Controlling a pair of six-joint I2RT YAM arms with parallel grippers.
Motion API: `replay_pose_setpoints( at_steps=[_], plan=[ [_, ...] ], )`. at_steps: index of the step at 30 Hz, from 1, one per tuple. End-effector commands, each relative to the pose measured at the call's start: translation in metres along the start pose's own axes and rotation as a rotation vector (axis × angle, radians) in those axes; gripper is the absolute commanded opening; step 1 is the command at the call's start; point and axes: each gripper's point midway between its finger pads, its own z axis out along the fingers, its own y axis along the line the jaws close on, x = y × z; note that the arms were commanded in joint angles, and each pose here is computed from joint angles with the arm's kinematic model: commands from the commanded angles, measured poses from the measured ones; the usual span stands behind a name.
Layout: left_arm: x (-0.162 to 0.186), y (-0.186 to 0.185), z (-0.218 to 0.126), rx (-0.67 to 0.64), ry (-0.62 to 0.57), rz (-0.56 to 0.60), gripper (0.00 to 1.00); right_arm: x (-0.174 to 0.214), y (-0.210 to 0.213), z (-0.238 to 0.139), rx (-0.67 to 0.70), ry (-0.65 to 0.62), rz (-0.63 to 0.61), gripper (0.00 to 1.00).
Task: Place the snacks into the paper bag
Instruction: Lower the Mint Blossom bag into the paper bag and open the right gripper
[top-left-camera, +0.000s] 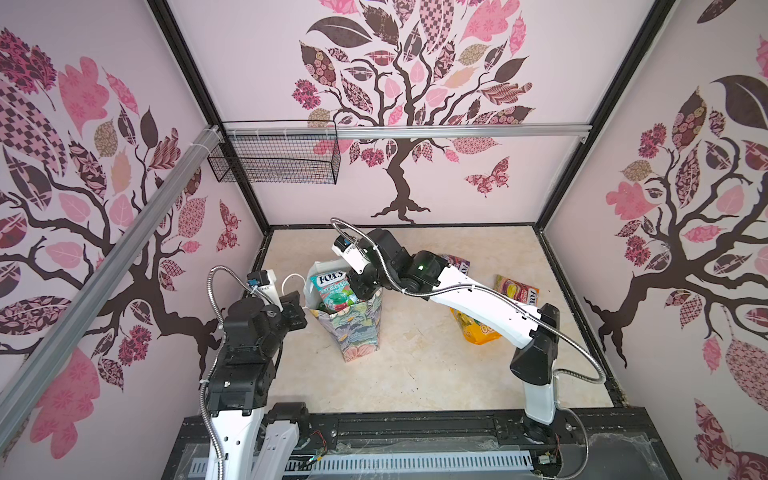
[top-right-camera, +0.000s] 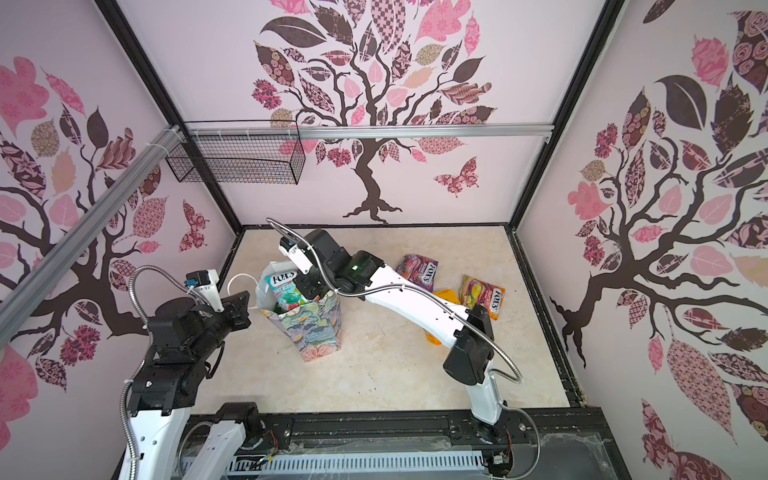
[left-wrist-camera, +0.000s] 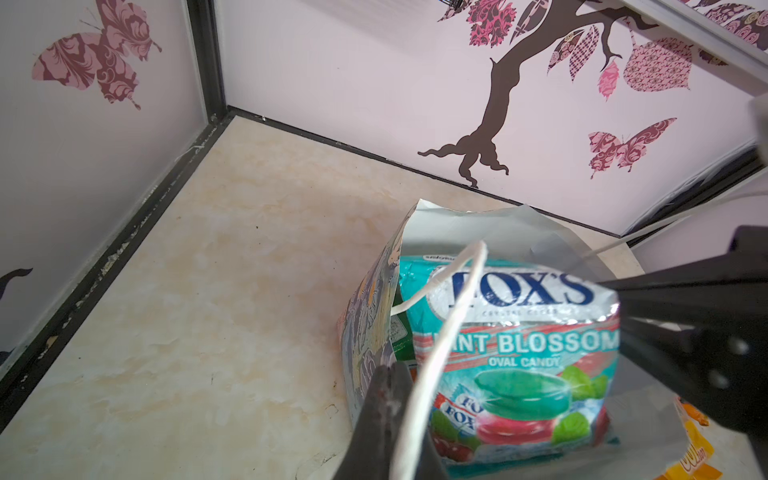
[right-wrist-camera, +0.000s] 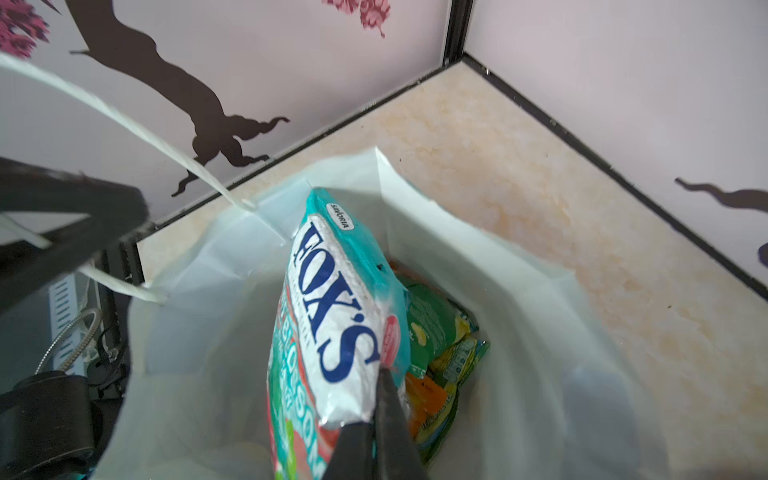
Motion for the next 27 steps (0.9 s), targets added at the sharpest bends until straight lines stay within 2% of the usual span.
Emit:
replay_pose_setpoints(
  at_steps=[1,13,20,24,27],
  plan=[
    [-0.008,-0.001,-0.002,0.002,-0.035,0.006,0.06,-0.033,-0.007,-0.020,-0.030,-0.115,0.038,0.00],
    [-0.007,-0.001,-0.003,0.001,-0.035,0.004,0.06,-0.022,-0.010,-0.015,-0.039,-0.086,0.059,0.00],
    [-0.008,-0.001,-0.003,0.001,-0.036,0.003,0.06,-0.023,-0.018,-0.012,0.006,-0.073,0.056,0.00],
    [-0.009,-0.001,-0.003,0.003,-0.038,0.003,0.06,-0.025,-0.020,-0.013,0.021,-0.069,0.054,0.08],
    [-0.008,-0.001,-0.002,0.003,-0.034,0.004,0.07,-0.026,-0.024,-0.014,0.045,-0.067,0.057,0.19]
  ],
)
